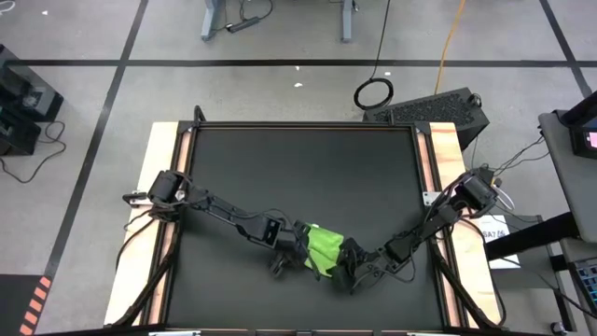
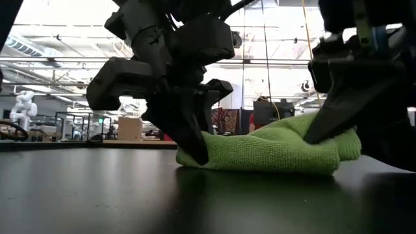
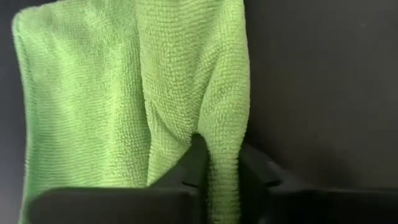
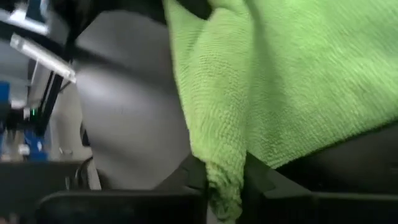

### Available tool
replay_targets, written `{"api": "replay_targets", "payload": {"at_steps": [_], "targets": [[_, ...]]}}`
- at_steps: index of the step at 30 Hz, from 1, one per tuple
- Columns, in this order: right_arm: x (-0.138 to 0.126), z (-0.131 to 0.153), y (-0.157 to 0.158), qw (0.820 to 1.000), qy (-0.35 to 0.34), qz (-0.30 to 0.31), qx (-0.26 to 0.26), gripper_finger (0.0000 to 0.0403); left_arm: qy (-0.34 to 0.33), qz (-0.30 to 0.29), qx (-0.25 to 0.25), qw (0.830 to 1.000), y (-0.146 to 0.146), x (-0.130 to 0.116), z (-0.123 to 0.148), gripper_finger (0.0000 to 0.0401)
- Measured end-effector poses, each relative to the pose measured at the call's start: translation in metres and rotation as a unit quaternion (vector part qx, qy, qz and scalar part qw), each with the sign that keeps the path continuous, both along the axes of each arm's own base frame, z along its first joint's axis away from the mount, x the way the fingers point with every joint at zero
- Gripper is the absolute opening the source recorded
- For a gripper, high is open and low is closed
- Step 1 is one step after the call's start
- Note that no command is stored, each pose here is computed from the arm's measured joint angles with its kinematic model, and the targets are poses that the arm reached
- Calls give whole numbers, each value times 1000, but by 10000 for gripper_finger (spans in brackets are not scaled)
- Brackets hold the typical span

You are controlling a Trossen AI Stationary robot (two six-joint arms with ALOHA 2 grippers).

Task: Roll towel into tight, uniform cylinder
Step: Roll the green towel

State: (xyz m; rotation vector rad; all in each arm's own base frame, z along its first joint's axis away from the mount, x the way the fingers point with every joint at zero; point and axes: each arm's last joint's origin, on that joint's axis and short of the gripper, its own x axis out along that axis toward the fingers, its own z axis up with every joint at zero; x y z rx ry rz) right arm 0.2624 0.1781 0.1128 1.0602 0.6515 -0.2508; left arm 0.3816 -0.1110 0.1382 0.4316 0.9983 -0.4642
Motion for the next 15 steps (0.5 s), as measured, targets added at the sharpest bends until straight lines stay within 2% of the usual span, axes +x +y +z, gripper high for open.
{"api": "replay_targets", "payload": {"at_steps": [2, 3, 10, 12, 15], "targets": [[0, 3, 1, 999, -7, 25, -22, 71, 7, 2, -19, 1000, 4, 1, 0, 25], [-2, 5, 2, 999, -11, 39, -35, 91, 11, 4, -29, 1000, 7, 1, 0, 19], [-14, 24, 14, 985, -48, 126, -111, 231, 49, 14, -131, 990, 22, 4, 0, 22], [-19, 28, 16, 978, -50, 147, -137, 253, 62, 12, -167, 984, 26, 4, 0, 22], [-24, 30, 20, 967, -59, 161, -186, 263, 77, 11, -210, 975, 32, 5, 1, 22]]}}
